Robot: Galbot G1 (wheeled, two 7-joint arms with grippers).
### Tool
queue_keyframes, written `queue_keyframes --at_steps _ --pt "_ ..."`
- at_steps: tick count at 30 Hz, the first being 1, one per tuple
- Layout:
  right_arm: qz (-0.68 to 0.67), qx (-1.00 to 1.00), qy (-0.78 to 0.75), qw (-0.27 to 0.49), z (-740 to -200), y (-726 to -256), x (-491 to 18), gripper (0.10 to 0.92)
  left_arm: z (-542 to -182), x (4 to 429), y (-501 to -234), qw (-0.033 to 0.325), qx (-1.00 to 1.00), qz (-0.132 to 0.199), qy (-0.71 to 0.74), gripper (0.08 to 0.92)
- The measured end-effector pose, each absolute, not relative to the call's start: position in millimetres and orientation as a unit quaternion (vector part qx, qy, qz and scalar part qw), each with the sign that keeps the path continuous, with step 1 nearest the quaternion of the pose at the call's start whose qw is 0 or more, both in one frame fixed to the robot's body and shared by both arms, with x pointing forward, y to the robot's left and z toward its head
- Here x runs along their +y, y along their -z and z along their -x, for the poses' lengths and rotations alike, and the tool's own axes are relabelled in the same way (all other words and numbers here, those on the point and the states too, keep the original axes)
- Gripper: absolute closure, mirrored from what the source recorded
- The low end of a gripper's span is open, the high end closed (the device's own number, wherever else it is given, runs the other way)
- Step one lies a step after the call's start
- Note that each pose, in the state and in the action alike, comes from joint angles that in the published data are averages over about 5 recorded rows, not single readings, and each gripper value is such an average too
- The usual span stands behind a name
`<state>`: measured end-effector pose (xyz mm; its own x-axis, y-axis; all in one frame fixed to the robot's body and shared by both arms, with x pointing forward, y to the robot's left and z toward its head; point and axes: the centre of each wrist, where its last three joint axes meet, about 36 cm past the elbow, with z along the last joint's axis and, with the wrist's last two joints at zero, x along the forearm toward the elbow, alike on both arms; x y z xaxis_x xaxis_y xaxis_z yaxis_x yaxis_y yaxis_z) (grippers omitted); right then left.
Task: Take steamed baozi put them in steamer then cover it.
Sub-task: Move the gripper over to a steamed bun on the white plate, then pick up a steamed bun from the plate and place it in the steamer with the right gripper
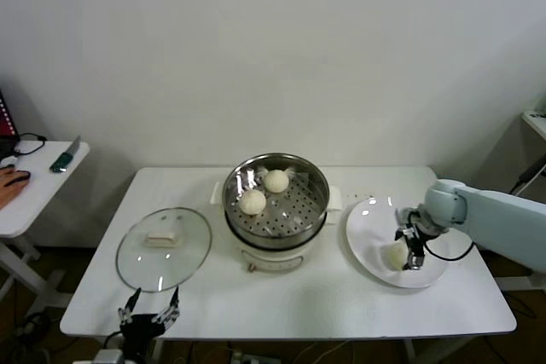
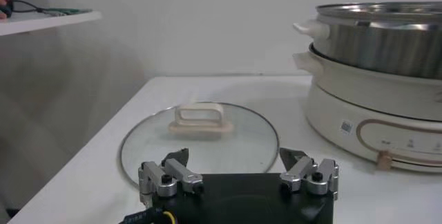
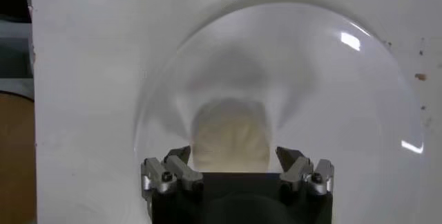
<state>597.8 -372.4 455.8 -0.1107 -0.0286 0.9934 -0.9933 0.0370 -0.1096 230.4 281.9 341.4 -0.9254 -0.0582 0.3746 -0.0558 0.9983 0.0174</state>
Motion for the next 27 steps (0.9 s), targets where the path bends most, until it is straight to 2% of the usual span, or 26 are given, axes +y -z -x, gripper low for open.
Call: queue_keyframes --at_steps 4,9,12,20,27 --pt "-0.471 -0.542 -0.51 0.473 -598 -452 -372 0.235 -230 282 -341 0.191 -0.981 -0.03 0.003 0.177" --pt "-0.472 -0.541 -0.512 0.472 -599 -452 -370 0.362 -231 281 -342 0.19 -0.981 -0.03 0.002 0.177" --pt "-0.475 -0.539 -0.513 0.47 -600 -454 -369 0.396 -231 281 -342 0.19 -0.981 -0.03 0.002 0.177" --pt "-0.491 -0.53 -0.527 0.448 -615 -485 -358 0.403 -232 280 -342 0.189 -0.982 -0.029 0.001 0.177" --pt "-0.514 -0.511 -0.565 0.395 -647 -558 -341 0.403 -234 278 -344 0.187 -0.982 -0.027 0.001 0.177"
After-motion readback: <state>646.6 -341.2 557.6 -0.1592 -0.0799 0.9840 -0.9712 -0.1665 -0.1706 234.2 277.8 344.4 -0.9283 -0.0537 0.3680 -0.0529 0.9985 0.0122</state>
